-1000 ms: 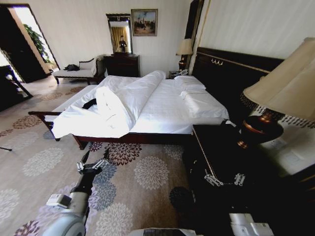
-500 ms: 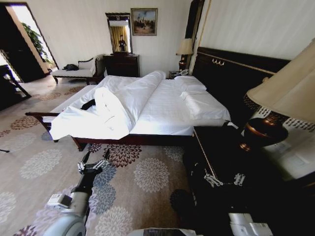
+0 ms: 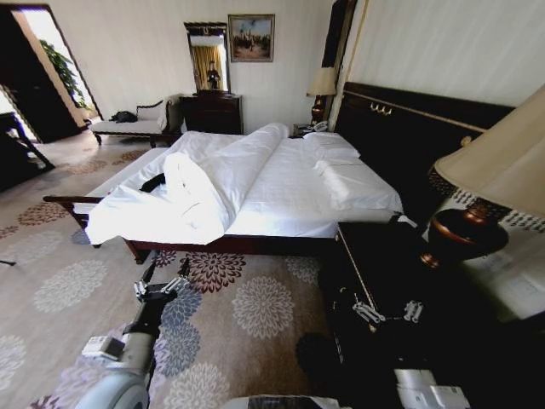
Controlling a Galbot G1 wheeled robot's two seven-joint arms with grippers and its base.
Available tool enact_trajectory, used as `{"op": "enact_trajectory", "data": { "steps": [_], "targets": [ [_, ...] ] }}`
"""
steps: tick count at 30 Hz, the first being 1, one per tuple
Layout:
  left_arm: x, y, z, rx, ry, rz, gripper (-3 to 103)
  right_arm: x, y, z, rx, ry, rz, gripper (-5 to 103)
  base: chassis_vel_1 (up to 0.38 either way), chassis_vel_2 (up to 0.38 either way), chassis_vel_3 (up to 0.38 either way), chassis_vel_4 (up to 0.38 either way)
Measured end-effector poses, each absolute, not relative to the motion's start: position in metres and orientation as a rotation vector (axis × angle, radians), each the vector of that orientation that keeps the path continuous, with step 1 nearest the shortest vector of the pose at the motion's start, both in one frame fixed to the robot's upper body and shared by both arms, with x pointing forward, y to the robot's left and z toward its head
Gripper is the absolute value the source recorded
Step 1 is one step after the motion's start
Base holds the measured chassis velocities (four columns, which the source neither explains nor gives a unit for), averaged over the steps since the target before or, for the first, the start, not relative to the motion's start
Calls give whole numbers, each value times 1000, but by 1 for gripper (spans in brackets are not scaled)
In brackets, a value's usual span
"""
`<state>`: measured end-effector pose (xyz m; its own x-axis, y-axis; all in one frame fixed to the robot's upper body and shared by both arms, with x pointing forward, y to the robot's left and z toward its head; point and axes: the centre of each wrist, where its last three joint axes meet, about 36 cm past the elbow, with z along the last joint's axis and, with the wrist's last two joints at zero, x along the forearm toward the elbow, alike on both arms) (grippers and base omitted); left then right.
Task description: Fold the clothes on the bed.
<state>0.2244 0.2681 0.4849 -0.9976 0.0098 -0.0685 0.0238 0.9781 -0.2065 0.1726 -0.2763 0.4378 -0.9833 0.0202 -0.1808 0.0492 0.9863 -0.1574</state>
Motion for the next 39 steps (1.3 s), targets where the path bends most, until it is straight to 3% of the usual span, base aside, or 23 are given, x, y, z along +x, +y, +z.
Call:
{"op": "enact_trajectory", "data": {
  "steps": [39],
  "targets": [
    [223,270,487,40,3052,-296,100,170,-276,440,42,2943,-251,100,-131,136,135,-132]
  ]
}}
